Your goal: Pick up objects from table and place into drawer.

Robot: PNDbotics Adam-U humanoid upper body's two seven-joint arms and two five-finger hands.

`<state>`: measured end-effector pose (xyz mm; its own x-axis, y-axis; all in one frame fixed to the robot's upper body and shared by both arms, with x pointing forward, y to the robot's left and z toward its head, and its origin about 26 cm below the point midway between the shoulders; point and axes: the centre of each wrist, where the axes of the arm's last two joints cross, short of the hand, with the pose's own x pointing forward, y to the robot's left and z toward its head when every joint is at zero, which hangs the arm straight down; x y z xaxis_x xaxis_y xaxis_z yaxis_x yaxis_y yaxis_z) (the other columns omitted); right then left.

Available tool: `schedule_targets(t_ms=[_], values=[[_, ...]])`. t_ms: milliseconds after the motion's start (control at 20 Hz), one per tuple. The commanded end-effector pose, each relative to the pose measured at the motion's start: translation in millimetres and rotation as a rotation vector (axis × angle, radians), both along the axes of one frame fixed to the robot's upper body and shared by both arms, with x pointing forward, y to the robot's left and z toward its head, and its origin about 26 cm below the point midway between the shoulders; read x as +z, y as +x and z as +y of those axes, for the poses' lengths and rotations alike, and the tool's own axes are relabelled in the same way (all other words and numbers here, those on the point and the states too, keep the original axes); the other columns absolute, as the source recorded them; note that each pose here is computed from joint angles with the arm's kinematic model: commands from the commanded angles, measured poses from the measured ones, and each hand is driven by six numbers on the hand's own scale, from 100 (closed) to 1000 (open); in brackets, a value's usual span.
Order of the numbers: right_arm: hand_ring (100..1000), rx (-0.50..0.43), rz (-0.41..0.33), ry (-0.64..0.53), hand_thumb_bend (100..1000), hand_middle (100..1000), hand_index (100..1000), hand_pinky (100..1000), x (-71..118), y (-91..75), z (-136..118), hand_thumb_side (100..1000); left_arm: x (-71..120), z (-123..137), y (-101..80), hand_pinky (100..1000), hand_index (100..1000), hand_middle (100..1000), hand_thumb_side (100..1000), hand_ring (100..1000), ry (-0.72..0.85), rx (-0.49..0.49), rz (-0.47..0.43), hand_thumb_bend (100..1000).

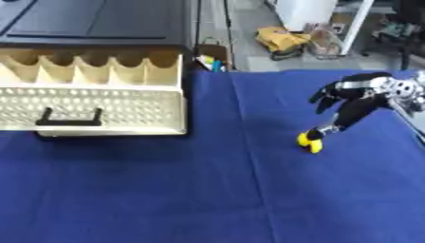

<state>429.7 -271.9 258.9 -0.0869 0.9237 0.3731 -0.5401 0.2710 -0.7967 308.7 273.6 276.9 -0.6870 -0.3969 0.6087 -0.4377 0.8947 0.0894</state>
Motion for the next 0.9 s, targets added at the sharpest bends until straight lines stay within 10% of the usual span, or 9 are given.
schedule_targets(t_ms=[50,900], values=[[930,-0.055,0.067,-0.004,707,716,891,868,11.0,-4.0,-7.2,288,4.8,0.4,-2.9,507,866,666,1000,719,0.006,0.002,-0.017,215],[925,-0.091,0.089,-0.023,673,685,857,860,-14.2,0.3,-6.9,303,0.1,-1.2,-2.4,504,865,665,1000,717,-0.015,-0.007,-0.008,196]])
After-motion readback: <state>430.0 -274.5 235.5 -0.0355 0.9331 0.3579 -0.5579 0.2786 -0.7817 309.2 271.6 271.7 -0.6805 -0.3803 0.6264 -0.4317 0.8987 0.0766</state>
